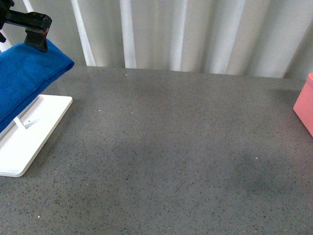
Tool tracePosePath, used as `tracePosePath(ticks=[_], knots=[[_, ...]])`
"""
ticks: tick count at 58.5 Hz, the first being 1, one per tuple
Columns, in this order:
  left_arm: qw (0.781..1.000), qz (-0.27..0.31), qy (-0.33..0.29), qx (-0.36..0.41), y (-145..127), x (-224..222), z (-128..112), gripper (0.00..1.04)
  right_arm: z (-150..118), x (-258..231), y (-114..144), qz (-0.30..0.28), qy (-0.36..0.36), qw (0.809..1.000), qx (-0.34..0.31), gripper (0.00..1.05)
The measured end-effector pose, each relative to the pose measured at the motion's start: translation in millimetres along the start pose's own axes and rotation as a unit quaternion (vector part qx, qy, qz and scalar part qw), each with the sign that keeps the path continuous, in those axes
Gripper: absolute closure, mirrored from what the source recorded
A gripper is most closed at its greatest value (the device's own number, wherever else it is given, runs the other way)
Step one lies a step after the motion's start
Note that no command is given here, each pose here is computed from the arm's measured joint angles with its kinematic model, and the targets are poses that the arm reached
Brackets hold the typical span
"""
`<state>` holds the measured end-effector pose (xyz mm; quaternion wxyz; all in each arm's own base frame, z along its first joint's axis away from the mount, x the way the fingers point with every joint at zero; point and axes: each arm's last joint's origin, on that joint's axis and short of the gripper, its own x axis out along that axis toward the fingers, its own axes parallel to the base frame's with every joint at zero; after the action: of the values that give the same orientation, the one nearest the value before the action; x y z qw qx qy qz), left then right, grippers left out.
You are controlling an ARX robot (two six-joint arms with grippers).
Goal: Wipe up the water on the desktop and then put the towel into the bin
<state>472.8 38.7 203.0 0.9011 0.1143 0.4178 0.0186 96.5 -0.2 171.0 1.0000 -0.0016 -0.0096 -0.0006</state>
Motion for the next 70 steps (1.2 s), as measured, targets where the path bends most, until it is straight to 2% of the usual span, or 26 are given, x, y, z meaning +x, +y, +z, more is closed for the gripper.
tracePosePath(ticks=[21, 33, 40, 51, 53, 60, 70], knots=[[1.000, 0.003, 0.003, 0.011, -8, 7, -7, 0.08, 0, 0, 0, 0.000, 0.000, 1.000, 0.000, 0.07], [1.000, 0.004, 0.010, 0.019, -11, 11, -14, 0.40, 0, 0, 0, 0.000, 0.000, 1.000, 0.000, 0.07], [1.000, 0.004, 0.011, 0.020, -11, 12, -16, 0.69, 0, 0, 0, 0.000, 0.000, 1.000, 0.000, 0.07], [1.000, 0.005, 0.012, 0.020, -9, 12, -16, 0.98, 0, 0, 0, 0.000, 0.000, 1.000, 0.000, 0.07], [1.000, 0.005, 0.012, 0.019, -9, 12, -16, 1.01, 0, 0, 0, 0.000, 0.000, 1.000, 0.000, 0.07], [1.000, 0.000, 0.009, 0.016, -5, 9, -13, 1.01, 0, 0, 0, 0.000, 0.000, 1.000, 0.000, 0.07], [1.000, -0.002, -0.017, 0.003, 14, -13, 4, 1.01, 0, 0, 0, 0.000, 0.000, 1.000, 0.000, 0.07]])
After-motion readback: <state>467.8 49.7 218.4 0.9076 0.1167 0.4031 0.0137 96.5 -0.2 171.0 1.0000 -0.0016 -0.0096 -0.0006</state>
